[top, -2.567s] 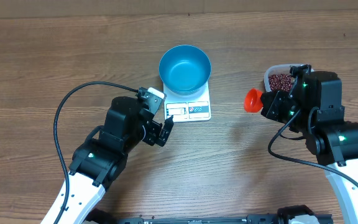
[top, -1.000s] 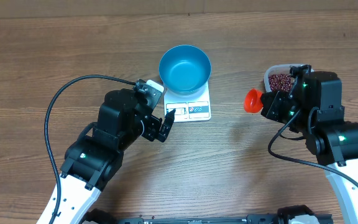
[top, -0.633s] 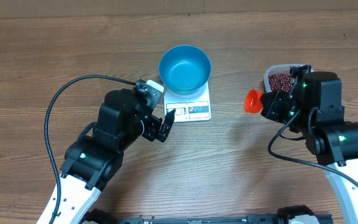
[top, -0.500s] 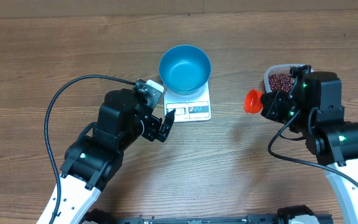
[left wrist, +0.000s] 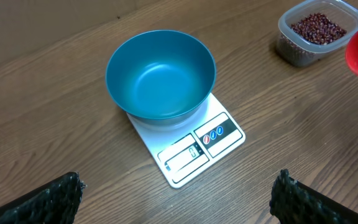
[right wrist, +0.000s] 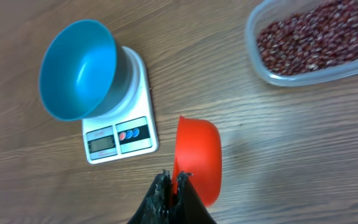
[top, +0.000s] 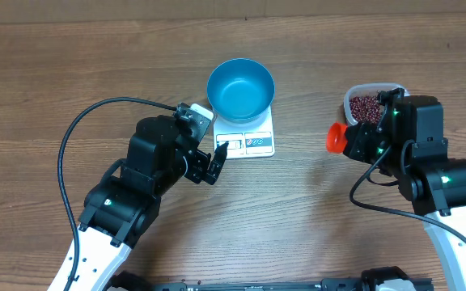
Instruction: Scoop item into bowl and weigh 150g on scale
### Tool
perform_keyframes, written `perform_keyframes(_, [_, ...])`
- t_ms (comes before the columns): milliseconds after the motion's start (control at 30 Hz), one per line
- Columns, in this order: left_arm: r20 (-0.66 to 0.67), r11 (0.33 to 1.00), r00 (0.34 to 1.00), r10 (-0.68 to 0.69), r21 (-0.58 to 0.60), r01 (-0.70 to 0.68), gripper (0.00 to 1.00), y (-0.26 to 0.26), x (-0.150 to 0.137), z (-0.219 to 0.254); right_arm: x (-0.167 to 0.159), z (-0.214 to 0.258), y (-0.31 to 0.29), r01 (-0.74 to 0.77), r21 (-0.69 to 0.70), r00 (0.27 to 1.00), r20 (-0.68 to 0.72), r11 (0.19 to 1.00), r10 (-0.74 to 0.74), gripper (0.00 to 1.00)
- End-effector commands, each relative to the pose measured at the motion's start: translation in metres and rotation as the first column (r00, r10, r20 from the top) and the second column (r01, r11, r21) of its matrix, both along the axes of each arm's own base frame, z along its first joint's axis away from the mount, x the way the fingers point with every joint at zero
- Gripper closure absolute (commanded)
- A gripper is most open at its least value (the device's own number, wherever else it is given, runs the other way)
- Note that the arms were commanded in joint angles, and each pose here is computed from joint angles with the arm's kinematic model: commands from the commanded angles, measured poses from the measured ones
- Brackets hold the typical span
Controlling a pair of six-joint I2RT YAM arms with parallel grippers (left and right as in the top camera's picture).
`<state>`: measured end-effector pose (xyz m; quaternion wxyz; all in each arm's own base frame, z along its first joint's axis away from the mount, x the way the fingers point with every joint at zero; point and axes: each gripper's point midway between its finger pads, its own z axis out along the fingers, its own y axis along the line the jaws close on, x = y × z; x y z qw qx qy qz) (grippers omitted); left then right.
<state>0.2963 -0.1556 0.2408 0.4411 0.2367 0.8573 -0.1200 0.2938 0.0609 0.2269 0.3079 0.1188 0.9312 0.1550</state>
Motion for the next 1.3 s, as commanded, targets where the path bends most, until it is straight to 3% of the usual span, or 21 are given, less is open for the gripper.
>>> perform_keyframes(0, [0.017, 1.0, 1.0, 0.002, -0.021, -0.002, 0.01, -0.002, 0.002, 0.01, 0.007, 0.007, -0.01, -0.016, -0.085, 0.999, 0.038, 0.996, 0.019, 0.96])
perform_keyframes(133, [0.014, 1.0, 1.0, 0.002, -0.02, -0.002, 0.0, -0.001, 0.001, 0.01, 0.015, 0.007, -0.02, -0.029, -0.185, 0.997, 0.065, 0.982, 0.042, 0.96])
perform_keyframes(333, [0.014, 1.0, 1.0, 0.002, -0.02, -0.002, 0.0, -0.001, 0.001, 0.01, 0.029, 0.017, -0.053, 0.094, -0.336, 0.99, 0.135, 0.937, -0.051, 0.96])
perform_keyframes(667, [0.014, 1.0, 1.0, 0.002, -0.02, -0.002, 0.01, -0.001, 0.002, 0.01, 0.059, -0.004, -0.057, 0.069, -0.408, 0.994, 0.109, 0.91, -0.027, 0.96])
perform_keyframes(867, [0.014, 1.0, 1.0, 0.002, -0.02, -0.002, 0.01, -0.001, 0.001, 0.01, 0.074, -0.019, -0.082, 0.116, -0.376, 0.993, 0.076, 0.919, -0.094, 0.96])
perform_keyframes(967, [0.014, 1.0, 1.0, 0.002, -0.02, -0.002, 0.01, -0.001, 0.001, 0.01, 0.078, -0.015, -0.099, 0.128, -0.291, 0.991, 0.076, 0.948, -0.11, 0.96])
perform_keyframes(1100, [0.014, 1.0, 1.0, 0.002, -0.02, -0.002, 0.01, -0.001, 0.001, 0.01, 0.083, -0.001, -0.115, 0.068, -0.139, 0.99, 0.133, 0.988, -0.049, 0.96])
perform_keyframes(1267, [0.014, 1.0, 1.0, 0.002, -0.02, -0.002, 0.0, -0.001, 0.001, 0.01, 0.083, -0.011, -0.134, 0.024, -0.075, 0.991, 0.134, 0.997, -0.014, 0.96])
